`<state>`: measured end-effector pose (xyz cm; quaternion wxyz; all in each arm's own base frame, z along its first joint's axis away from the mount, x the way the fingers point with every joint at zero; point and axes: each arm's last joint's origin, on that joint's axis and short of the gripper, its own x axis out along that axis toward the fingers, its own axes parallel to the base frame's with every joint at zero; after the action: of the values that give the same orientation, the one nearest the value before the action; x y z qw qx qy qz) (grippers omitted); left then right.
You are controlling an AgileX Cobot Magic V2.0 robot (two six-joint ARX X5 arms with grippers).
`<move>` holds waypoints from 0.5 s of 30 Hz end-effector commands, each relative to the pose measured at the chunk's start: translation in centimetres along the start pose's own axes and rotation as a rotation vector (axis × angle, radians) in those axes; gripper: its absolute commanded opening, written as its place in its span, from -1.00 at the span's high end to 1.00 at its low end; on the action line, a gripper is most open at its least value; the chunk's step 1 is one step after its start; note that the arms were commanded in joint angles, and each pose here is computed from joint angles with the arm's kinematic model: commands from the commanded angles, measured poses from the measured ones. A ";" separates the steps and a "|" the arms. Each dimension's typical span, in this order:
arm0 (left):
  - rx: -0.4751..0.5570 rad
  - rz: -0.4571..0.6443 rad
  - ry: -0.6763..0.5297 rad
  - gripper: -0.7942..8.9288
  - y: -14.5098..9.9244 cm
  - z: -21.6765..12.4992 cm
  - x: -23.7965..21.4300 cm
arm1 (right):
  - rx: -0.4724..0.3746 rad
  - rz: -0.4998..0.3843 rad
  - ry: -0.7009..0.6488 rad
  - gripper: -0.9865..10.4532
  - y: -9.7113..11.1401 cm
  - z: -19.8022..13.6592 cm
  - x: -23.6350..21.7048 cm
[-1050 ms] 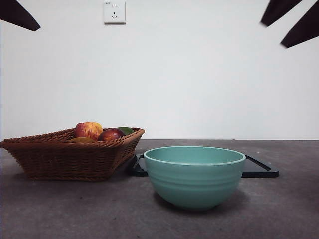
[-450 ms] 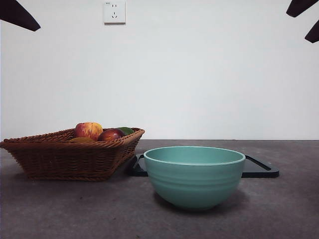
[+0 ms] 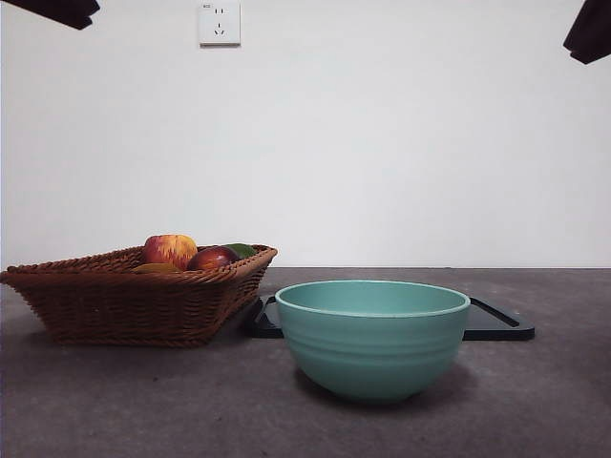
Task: Pick up the wifruite, put it on the bowl, pick up the plate, put it on desk
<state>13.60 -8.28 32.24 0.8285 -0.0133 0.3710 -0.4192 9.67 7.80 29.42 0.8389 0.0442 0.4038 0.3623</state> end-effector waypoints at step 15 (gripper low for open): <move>0.025 -0.012 -0.013 0.82 -0.2 0.4 -0.1 | -0.004 0.002 -0.018 0.82 0.2 0.4 -0.1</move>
<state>13.60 -8.28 32.24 0.8286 -0.0133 0.3708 -0.4192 9.70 7.79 29.44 0.8411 0.0434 0.4017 0.3596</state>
